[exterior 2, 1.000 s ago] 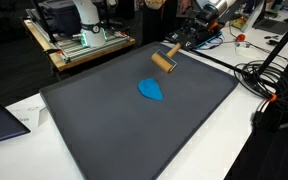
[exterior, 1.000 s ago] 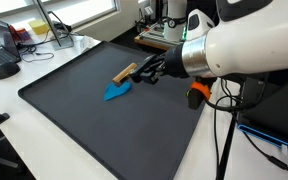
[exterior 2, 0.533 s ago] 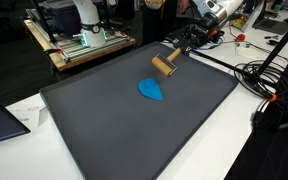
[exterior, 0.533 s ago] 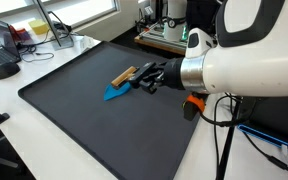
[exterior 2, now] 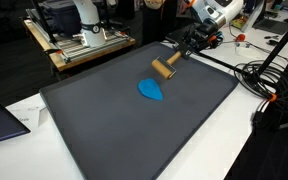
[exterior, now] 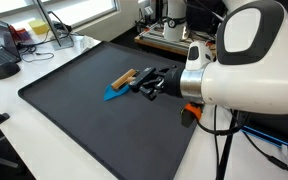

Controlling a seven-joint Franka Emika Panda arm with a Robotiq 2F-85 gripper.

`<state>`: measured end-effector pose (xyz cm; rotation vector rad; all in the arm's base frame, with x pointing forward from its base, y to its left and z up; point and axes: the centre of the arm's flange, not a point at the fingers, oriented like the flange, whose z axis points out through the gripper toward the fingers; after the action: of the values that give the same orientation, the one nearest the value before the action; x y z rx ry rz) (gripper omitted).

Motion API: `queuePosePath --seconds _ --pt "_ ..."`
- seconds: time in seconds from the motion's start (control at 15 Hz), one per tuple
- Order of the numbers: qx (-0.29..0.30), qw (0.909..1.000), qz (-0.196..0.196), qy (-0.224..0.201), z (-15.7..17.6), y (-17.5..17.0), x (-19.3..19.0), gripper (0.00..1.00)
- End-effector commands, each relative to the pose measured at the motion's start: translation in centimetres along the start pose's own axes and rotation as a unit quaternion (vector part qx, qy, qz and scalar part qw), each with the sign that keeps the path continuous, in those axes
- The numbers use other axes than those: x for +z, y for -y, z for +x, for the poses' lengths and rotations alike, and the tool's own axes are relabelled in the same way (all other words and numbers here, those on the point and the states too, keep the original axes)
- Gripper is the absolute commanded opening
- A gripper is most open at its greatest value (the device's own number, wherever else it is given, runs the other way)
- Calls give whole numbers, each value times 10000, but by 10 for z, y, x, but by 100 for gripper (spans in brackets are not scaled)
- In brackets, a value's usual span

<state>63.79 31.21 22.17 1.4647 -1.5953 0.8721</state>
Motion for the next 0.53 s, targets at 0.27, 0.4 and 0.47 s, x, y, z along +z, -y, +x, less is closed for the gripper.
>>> queuePosePath --seconds 0.27,0.4,0.47 --pt "-654 9966 -239 444 51 18 -6 23" --pt "-819 9942 -274 639 65 20 -2 23" --pt "-909 9924 -268 786 73 22 2 23"
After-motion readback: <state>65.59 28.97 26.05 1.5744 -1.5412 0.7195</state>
